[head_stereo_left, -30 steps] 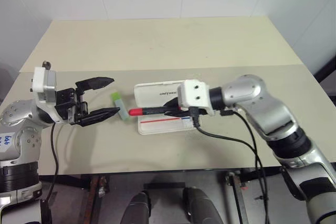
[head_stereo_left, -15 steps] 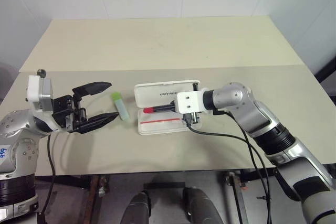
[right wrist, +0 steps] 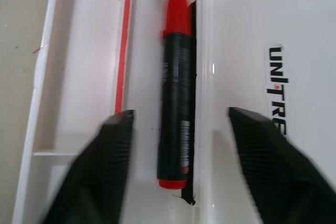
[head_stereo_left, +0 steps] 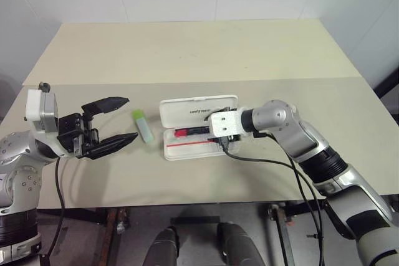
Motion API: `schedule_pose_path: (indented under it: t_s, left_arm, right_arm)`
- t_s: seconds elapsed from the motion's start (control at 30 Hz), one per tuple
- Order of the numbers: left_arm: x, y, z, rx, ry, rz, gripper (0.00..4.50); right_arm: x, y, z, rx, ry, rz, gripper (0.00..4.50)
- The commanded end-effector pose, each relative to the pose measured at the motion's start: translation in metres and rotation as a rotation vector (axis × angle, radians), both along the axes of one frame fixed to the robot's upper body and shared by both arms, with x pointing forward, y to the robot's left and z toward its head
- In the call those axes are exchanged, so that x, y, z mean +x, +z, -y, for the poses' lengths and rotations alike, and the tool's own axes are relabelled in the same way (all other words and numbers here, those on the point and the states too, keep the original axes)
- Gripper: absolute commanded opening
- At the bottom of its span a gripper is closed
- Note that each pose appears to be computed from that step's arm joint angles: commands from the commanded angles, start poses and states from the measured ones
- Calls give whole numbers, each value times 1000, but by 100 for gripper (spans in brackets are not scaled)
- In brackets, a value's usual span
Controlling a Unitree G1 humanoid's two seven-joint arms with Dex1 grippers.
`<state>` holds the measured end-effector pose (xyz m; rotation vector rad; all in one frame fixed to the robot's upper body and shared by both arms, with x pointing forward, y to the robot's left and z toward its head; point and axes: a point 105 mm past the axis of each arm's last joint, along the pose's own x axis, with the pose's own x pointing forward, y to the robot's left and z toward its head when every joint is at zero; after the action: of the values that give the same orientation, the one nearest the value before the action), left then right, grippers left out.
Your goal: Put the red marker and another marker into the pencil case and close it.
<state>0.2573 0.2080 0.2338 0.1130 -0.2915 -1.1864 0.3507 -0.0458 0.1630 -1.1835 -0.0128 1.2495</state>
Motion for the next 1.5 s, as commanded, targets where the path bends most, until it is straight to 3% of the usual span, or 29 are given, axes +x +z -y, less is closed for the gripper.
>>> schedule_pose_path:
  t_s: [0.03, 0.3, 0.43, 0.7, 0.97, 1.2, 1.33, 1.5]
  left_arm:
    - [-6, 12, 1, 4, 3, 59, 450]
    - [-14, 10, 14, -19, 15, 68, 450]
    - [-16, 8, 22, -55, 68, 79, 450]
    - [-3, -1, 7, -130, 431, 35, 450]
    - [21, -36, -9, -247, 741, -216, 450]
    - [58, -64, 0, -340, 877, -419, 450]
    - [74, -89, 3, -315, 977, -568, 450]
    - [84, -98, 13, -280, 1008, -649, 450]
  right_arm:
    - [-10, 15, 2, 41, 24, -9, 447]
    - [-59, 33, 5, 178, 115, -287, 447]
    - [-70, 52, 14, 300, 112, -393, 447]
    - [-67, 84, 39, 506, 42, -419, 447]
    - [-66, 62, 71, 471, -59, -423, 447]
    - [-58, 62, 67, 480, -64, -388, 447]
    - [-56, 62, 70, 487, -84, -373, 447]
    - [-56, 60, 75, 490, -112, -368, 447]
